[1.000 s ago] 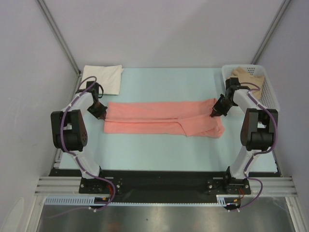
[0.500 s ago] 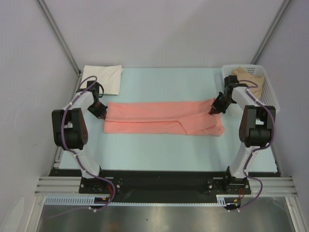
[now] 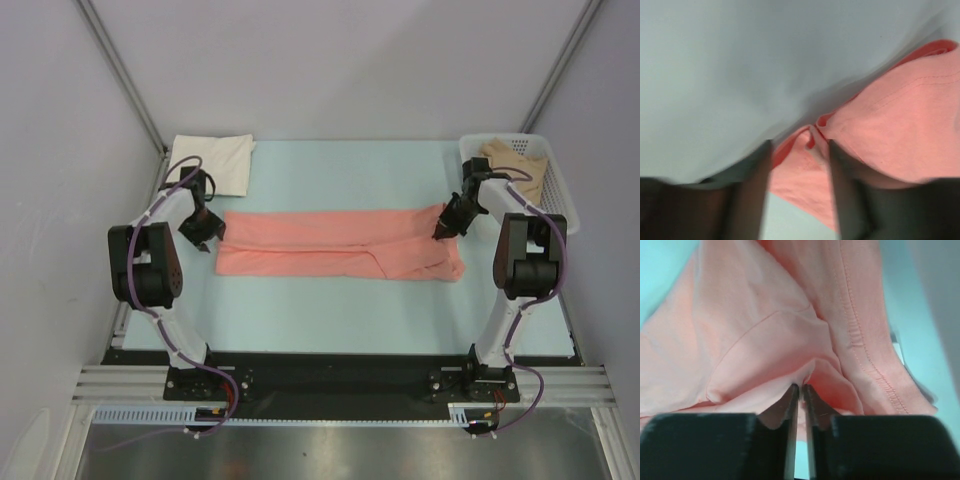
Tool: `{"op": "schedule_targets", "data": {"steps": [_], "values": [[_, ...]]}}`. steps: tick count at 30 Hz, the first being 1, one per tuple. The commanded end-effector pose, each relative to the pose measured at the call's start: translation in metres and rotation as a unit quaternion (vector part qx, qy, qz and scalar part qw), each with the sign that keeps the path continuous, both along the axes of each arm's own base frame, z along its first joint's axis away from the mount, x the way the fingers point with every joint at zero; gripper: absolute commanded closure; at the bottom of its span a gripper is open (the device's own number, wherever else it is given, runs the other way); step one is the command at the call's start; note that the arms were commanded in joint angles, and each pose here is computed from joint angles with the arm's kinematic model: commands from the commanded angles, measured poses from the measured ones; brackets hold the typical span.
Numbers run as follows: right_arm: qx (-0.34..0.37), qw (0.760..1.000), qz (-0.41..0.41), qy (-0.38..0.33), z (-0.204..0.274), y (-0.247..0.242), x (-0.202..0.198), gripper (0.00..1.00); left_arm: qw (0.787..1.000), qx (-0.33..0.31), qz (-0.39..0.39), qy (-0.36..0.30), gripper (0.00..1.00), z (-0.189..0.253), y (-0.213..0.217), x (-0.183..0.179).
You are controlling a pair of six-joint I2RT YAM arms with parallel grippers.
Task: Fold and stack the t-shirts
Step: Fold the tshirt
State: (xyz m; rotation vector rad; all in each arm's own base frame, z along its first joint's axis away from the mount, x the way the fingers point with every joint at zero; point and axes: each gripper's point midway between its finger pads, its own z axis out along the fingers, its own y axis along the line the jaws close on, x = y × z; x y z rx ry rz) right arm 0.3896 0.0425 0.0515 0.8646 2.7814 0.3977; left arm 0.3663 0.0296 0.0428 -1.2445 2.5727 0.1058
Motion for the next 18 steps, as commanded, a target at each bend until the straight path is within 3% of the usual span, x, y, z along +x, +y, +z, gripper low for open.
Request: {"op": "schedule_targets", "data": {"steps": [1,2,3,4,6,7,10,13,16,18], "values": [[-0.019,1.000,0.014,-0.012,0.005,-0.008,0.014,0.82,0.998,0.044,-0.002,-0.034,0.35,0.023,0.015,0.017],[-0.031,0.999,0.023,-0.022,0.013,-0.011,0.020,0.75,0.998,0.056,-0.003,-0.040,0.28,0.034,0.019,0.016],[-0.045,0.998,0.028,-0.023,0.018,-0.014,0.021,0.57,0.997,0.069,-0.003,-0.041,0.20,0.041,0.024,0.015],[-0.077,0.996,0.029,-0.017,0.023,-0.023,0.018,0.50,0.995,0.087,-0.004,-0.047,0.14,0.050,0.029,0.014],[-0.111,0.991,0.055,-0.050,0.049,-0.022,0.022,0.31,0.992,0.108,-0.019,-0.070,0.09,0.072,0.031,0.010],[-0.138,0.987,0.066,-0.055,0.056,-0.019,0.020,0.27,0.990,0.116,-0.025,-0.077,0.07,0.079,0.030,0.009],[-0.139,0.979,0.112,-0.094,0.082,0.013,0.020,0.22,0.986,0.116,-0.056,-0.108,0.09,0.094,0.016,0.001],[-0.097,0.972,0.173,-0.128,0.095,0.074,0.014,0.21,0.977,0.076,-0.125,-0.156,0.24,0.100,-0.027,0.001],[-0.032,0.965,0.222,-0.134,0.091,0.143,-0.004,0.25,0.959,0.011,-0.213,-0.189,0.39,0.093,-0.081,0.003],[-0.005,0.961,0.242,-0.131,0.082,0.179,-0.018,0.32,0.937,-0.044,-0.268,-0.219,0.43,0.088,-0.124,0.004]]}}
